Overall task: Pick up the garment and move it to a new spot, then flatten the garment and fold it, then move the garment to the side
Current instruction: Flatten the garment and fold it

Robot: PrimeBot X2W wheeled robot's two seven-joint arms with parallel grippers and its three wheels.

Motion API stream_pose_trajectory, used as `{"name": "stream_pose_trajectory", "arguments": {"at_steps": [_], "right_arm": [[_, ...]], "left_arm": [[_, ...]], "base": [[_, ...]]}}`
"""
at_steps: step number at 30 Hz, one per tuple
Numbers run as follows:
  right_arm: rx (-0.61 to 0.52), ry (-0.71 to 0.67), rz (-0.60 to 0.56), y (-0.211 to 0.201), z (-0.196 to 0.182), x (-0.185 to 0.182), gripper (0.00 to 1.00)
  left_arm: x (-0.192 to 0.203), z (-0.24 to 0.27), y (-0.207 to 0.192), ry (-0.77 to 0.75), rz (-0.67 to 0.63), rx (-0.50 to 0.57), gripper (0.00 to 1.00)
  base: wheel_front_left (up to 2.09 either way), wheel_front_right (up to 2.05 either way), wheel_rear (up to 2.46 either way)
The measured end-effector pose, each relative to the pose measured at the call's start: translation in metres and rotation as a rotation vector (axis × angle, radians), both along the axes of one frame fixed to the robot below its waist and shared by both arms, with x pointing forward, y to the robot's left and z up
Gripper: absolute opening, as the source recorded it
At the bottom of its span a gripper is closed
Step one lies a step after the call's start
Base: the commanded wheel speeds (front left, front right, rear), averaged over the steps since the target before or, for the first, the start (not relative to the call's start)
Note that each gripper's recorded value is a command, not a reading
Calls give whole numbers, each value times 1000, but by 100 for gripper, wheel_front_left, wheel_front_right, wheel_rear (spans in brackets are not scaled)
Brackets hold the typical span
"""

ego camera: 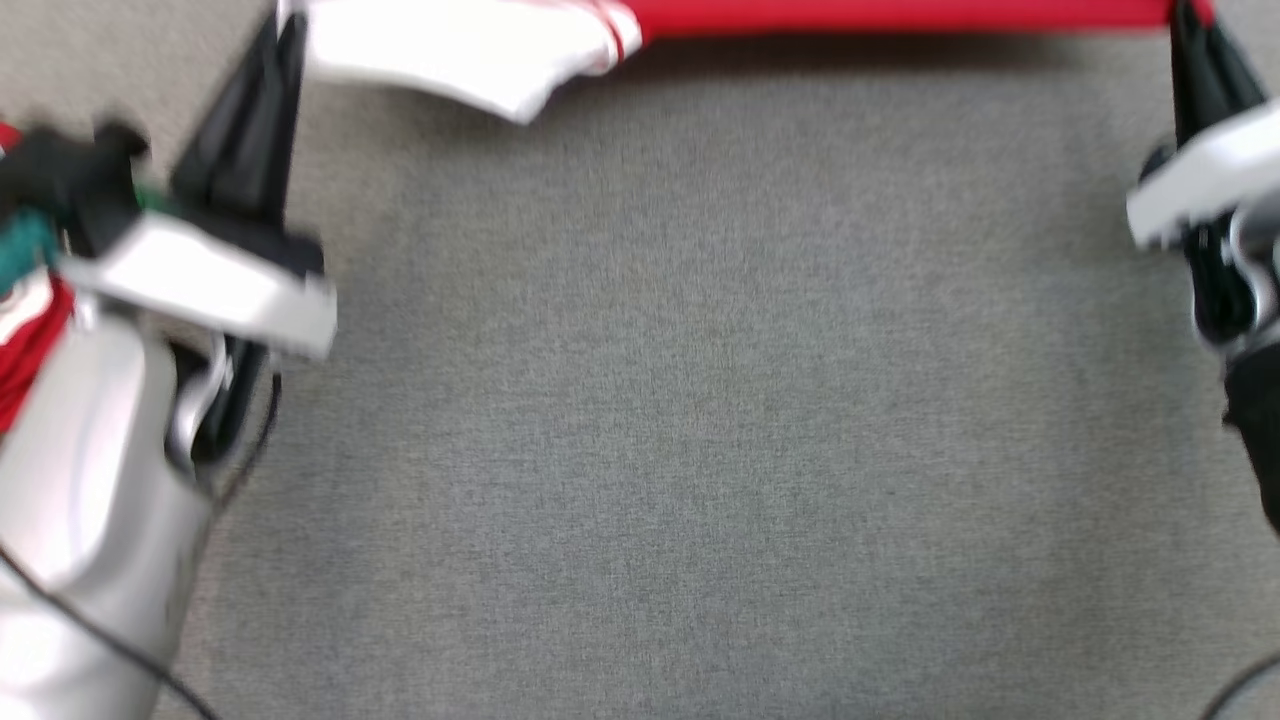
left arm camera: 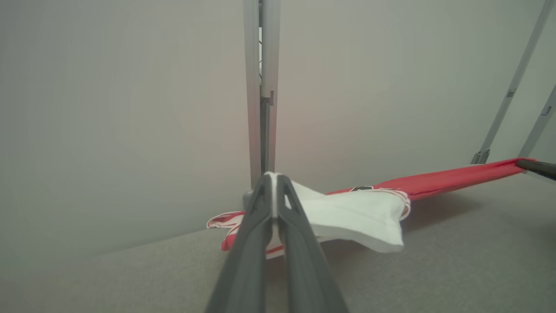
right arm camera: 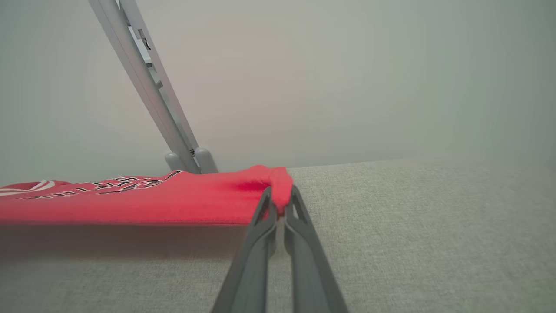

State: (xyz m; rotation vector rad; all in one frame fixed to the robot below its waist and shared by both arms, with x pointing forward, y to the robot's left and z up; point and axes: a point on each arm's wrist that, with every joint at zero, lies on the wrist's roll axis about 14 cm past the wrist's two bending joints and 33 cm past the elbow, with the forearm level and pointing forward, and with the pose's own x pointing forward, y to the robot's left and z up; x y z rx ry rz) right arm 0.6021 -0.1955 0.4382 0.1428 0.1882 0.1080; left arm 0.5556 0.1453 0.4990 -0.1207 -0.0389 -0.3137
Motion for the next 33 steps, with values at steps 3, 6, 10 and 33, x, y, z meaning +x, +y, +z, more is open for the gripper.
{"name": "stream_pose_trajectory", "arguments": {"at_steps": [3,6,10,33], "right_arm": [[37,7,-7,-5,0,-26,0],[76,15,-20,-10,-1,-52,0],[106,11,-53,-25,3,-82,0],[145,27,-143,-57,-4,-226,0]], "left_arm": [[-34,-6,12,45,53,-35,0],[-68,-9,12,71,77,-65,0],[-105,-5,8,76,98,-76,0],[-234,4,14,152,239,-140,0]], "base": [[0,0,0],[0,0,0],[0,0,0],[0,0,0]]}}
